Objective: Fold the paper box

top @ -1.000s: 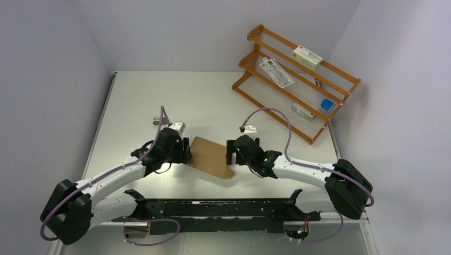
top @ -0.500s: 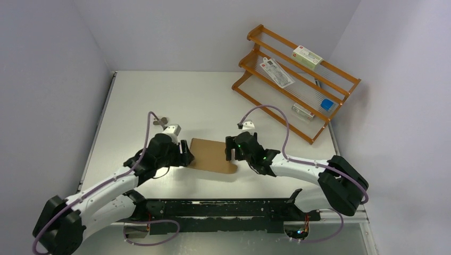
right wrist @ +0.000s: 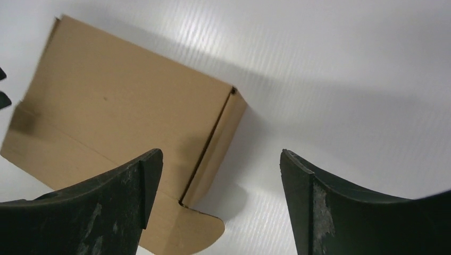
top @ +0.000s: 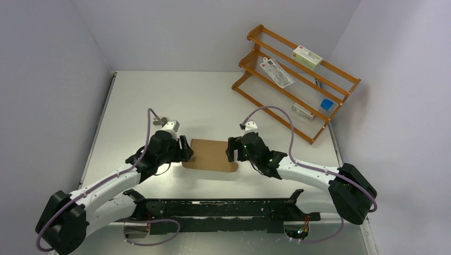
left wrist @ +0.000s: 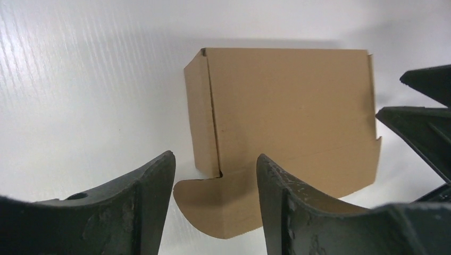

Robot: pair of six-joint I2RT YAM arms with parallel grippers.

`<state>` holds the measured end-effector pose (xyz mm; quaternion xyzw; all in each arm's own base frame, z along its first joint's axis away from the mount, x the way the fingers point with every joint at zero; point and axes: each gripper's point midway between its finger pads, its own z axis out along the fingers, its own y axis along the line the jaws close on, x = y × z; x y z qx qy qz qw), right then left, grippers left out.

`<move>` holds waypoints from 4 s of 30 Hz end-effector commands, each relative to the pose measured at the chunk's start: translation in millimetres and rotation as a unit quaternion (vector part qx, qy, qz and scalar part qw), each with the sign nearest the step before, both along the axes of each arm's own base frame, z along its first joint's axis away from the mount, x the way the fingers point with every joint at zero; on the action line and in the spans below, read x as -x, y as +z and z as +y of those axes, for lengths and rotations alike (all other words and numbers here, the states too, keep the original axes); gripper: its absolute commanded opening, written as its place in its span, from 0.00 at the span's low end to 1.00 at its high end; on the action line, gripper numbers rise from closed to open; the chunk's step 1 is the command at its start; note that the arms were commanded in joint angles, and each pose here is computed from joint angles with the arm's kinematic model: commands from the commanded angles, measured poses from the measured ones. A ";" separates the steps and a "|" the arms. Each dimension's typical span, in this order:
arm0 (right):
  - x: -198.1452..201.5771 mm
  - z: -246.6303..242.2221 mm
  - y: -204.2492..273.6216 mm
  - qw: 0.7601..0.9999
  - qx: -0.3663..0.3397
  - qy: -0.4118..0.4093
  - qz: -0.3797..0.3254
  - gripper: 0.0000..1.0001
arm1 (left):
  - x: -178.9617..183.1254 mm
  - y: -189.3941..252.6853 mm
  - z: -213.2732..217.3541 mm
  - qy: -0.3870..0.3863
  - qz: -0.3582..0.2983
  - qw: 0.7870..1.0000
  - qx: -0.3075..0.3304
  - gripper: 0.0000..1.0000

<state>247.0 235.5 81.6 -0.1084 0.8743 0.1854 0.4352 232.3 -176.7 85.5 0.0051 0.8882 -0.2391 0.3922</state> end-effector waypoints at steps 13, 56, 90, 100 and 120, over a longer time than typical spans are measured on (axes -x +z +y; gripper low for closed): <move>-11.9 10.1 -22.9 1.000 0.016 0.015 -0.005 0.64 | -17.8 -7.5 -14.7 -0.011 -0.015 1.000 0.020 0.39; 56.9 100.5 -17.0 0.763 0.461 0.289 -0.349 0.81 | -62.1 5.5 38.1 0.075 -0.049 0.996 0.004 0.89; 7.4 113.9 -10.1 0.832 0.387 0.313 -0.245 0.24 | -52.1 54.5 40.0 0.086 -0.096 0.990 0.049 0.86; -1.6 113.1 2.0 0.874 0.307 0.326 -0.189 0.16 | -45.8 72.0 56.5 0.128 -0.113 0.984 0.052 0.87; -10.8 110.8 41.1 0.936 0.108 0.329 -0.070 0.08 | -30.8 102.5 55.0 0.114 -0.131 0.982 0.077 0.87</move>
